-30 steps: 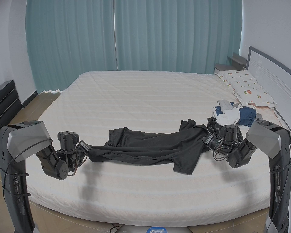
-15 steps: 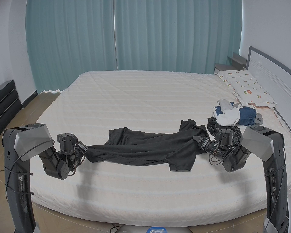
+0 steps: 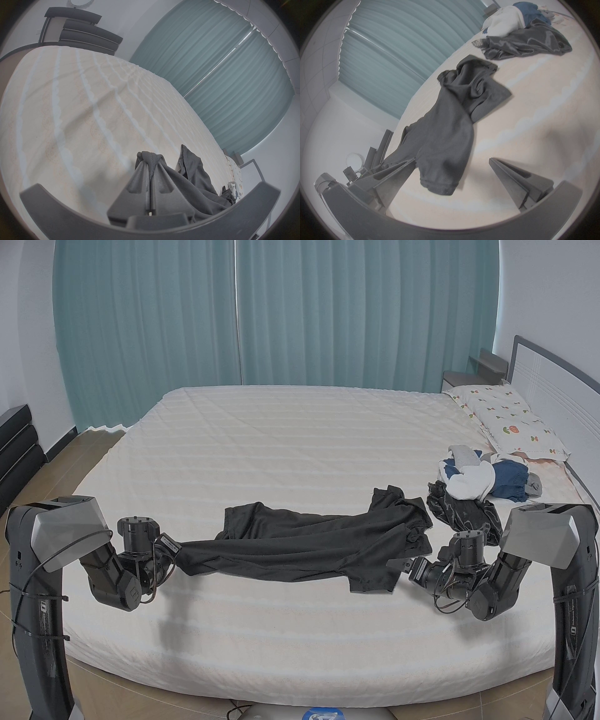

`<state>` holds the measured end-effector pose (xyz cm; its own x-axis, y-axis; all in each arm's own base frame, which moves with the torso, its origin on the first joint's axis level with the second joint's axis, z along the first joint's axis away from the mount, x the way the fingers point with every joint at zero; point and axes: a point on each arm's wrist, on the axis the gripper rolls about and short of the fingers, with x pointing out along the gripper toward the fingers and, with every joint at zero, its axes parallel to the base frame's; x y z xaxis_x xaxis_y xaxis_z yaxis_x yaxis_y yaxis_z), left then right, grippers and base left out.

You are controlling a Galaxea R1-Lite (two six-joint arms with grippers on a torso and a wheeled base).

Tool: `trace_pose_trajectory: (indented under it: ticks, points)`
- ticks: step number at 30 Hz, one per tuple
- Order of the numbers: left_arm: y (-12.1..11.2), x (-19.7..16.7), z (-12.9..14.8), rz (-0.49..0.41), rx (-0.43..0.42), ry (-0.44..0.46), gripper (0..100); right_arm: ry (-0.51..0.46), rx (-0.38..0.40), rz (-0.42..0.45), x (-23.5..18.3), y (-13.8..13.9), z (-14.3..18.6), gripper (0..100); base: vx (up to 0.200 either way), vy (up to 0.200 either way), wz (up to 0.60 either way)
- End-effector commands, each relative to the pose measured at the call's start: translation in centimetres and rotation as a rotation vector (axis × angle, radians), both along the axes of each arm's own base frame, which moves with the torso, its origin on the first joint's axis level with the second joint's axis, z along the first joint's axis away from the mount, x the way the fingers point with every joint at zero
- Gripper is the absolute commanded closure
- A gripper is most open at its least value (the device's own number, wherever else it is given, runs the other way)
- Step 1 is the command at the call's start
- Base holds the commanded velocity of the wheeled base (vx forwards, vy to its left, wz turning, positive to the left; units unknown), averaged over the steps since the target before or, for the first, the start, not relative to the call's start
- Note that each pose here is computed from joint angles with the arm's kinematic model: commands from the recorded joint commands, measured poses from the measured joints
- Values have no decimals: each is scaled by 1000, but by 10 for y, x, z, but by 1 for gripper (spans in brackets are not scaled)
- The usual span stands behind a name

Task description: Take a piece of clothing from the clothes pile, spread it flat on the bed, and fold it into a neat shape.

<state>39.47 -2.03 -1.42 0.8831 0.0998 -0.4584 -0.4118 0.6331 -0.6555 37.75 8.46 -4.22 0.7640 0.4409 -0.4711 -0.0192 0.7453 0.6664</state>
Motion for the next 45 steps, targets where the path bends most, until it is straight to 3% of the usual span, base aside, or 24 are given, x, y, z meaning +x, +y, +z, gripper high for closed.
trace_pose_trajectory:
  ticks: [1,5,6,17,23,26,32,36,42,45]
  points:
    - [0,-1,0,1,0,2,100,16,0,42,-8,14,-1,0,0,0,0]
    - [0,-1,0,-1,-1,4,100,18,-1,63,-7,22,-1,0,0,0,0]
    - [-1,-1,1,-2,-1,1,100,41,-5,74,-1,30,-4,100,0,0,0]
    - [-1,-3,0,-4,-1,7,100,115,-25,31,-1,17,-3,100,0,0,0]
    - [-4,-18,13,-28,10,29,100,106,-21,-7,-34,-9,38,100,0,0,0]
    - [-7,-28,18,-76,68,63,100,110,-23,-31,-54,-24,54,100,0,0,0]
    - [-20,-54,28,-183,178,154,100,135,-75,-39,-95,-44,68,100,0,0,0]
    - [-38,-82,29,-323,286,332,100,202,-183,-4,-129,-61,60,100,0,0,0]
    - [-55,-105,18,-442,350,521,100,272,-251,40,-158,-67,52,100,0,0,0]
    - [-60,-112,15,-486,378,570,100,293,-274,39,-162,-72,48,100,0,0,0]
